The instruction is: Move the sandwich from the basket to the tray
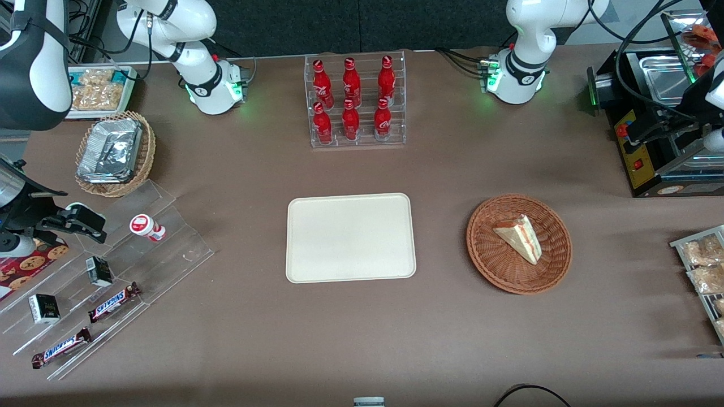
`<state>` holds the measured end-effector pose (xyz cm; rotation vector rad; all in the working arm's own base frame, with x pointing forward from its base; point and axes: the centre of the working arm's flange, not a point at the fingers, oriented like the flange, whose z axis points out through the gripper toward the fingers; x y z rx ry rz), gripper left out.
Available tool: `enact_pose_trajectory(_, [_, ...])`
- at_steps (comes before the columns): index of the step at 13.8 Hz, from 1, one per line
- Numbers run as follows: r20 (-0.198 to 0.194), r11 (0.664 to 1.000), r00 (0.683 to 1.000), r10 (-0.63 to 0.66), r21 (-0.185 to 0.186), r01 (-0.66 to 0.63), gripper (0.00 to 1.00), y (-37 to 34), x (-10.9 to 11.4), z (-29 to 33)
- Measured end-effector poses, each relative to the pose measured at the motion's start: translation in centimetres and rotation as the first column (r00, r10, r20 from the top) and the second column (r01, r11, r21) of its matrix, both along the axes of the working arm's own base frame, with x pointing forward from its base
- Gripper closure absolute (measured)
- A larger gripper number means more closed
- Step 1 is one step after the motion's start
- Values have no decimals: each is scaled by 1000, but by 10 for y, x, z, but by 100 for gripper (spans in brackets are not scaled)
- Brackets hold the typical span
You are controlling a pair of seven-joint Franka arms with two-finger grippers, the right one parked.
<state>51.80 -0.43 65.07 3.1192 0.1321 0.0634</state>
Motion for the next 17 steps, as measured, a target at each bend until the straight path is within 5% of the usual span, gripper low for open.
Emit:
enact_pose_trajectory(4, [-29,1000,999,31,-1,-31,0,2,-2,-4])
enact_pose_trajectory(7, [-88,980,976,200,9,-200,0,-1,7,-43])
enact_pose_trajectory(12, [-103,848,842,530,39,-529,0,-37,30,-171])
enact_pose_trajectory(17, [-121,743,734,668,63,-666,0,-75,47,-284])
